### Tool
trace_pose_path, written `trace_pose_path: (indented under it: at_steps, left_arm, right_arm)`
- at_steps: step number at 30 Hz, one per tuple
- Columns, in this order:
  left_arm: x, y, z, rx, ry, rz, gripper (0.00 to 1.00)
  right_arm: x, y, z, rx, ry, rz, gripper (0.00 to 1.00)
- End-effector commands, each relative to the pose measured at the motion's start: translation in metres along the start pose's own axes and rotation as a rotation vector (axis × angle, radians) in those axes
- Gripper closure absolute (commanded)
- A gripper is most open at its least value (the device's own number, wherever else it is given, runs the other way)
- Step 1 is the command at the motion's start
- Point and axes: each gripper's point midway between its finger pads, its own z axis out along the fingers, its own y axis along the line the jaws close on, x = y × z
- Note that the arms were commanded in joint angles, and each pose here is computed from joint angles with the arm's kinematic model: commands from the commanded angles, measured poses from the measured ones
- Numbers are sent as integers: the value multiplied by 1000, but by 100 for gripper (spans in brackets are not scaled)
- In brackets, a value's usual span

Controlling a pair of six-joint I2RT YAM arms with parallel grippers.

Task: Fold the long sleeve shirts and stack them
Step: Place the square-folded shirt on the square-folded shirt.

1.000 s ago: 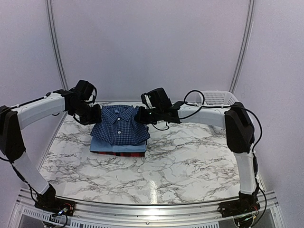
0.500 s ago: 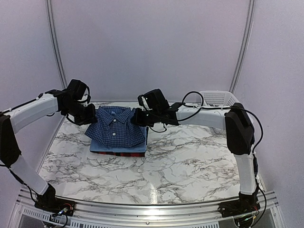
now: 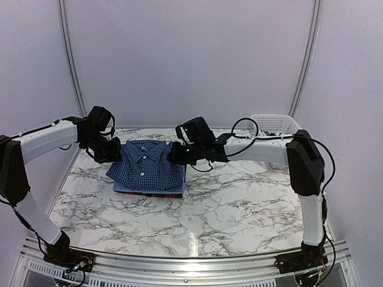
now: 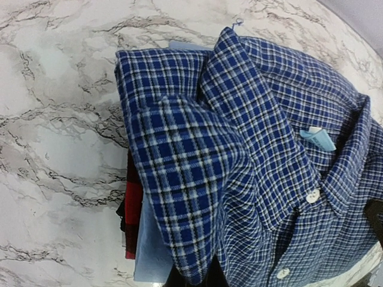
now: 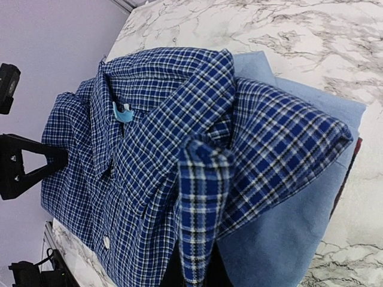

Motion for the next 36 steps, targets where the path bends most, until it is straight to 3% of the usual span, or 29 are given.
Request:
trace_pose_path:
  at_steps: [1, 8, 13, 16, 20, 36]
  left_arm:
    - [8, 20, 19, -72, 41, 12, 100]
    - [6, 26, 40, -91, 42, 16, 95]
    - [5, 34, 44, -133, 33, 11, 82]
    - [0, 47, 39, -193, -6, -2, 67]
    - [-9, 64, 28, -246, -52, -16, 58]
    - [-20, 54, 15, -197, -77, -13, 66]
  right_arm:
    - [-8, -1, -7, -8, -32, 5, 100]
    - [-2, -36, -5, 55, -18, 25, 99]
    - [-2, -46, -13, 84, -27, 11, 86]
    - [-2, -48, -18, 89, -27, 3, 75]
    - [-1, -49, -27, 103, -29, -18, 64]
    - [48, -71, -25, 119, 52, -16, 63]
